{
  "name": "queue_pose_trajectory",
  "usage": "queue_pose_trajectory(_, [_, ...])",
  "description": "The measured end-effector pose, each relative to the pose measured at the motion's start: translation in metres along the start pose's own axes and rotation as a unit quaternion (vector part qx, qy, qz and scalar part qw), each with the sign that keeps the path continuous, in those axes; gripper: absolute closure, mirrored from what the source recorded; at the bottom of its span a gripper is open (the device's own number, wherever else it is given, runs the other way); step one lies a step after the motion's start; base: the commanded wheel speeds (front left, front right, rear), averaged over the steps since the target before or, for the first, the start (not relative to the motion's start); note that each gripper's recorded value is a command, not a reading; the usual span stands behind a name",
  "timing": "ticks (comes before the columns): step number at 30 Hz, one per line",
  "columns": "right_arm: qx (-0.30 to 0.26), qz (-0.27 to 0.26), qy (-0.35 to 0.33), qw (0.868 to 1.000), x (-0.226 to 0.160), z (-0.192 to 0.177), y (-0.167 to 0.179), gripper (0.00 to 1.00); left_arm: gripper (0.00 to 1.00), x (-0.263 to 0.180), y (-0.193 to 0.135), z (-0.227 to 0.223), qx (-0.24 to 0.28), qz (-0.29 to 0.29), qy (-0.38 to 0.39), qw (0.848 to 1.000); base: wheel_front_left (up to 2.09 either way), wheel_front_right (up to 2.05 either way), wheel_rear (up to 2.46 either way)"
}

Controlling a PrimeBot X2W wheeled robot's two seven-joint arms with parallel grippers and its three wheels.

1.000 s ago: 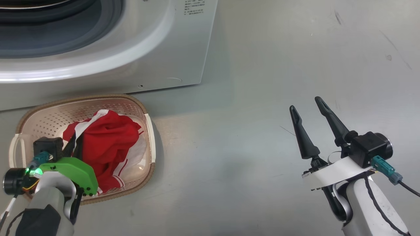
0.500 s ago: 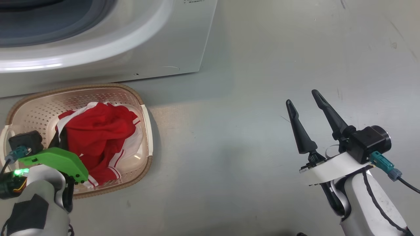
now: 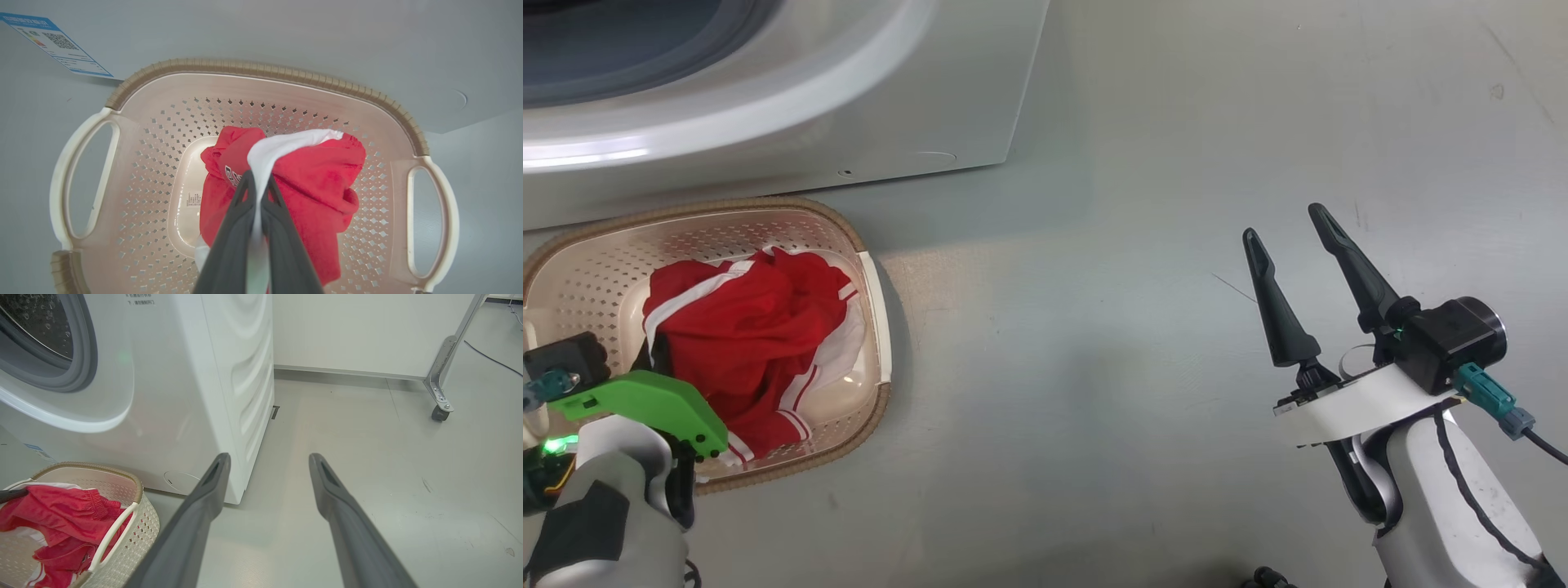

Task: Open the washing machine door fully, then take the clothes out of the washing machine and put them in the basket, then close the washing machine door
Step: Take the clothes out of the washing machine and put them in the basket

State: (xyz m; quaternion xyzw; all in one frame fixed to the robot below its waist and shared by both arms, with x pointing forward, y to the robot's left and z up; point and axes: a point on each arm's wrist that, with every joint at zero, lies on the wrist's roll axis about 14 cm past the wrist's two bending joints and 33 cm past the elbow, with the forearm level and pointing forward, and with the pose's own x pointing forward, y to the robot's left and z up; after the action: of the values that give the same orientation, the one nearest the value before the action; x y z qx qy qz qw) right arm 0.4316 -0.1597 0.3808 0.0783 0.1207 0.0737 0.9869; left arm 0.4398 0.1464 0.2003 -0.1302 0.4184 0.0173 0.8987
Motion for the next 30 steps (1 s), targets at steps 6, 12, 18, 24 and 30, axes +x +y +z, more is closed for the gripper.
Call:
queue_pose_trajectory(6, [0.000,0.000,-0.001,1.000,0.001,0.000,0.000,0.00,0.46,-0.001,0.004,-0.005,-0.007,0.009,0.005,1.000,0.00,0.00,0.00])
queue_pose_trajectory(12, [0.000,0.002,-0.003,1.000,0.002,0.001,0.001,0.00,0.00,-0.003,0.007,-0.002,-0.010,0.018,-0.002,1.000,0.00,0.00,0.00])
queue_pose_trajectory(18, [0.000,0.010,-0.010,1.000,0.003,0.007,0.006,0.00,0.00,-0.010,0.010,0.005,-0.013,0.024,-0.016,1.000,0.00,0.00,0.00])
queue_pose_trajectory(24, [0.002,0.023,-0.027,0.999,0.003,0.019,0.017,0.00,0.00,-0.023,0.000,0.015,-0.019,0.009,-0.036,0.999,0.00,0.00,0.00])
queue_pose_trajectory(30, [0.008,0.033,-0.047,0.998,0.001,0.034,0.028,0.00,0.00,-0.037,-0.004,0.037,-0.007,-0.006,-0.068,0.998,0.00,0.00,0.00])
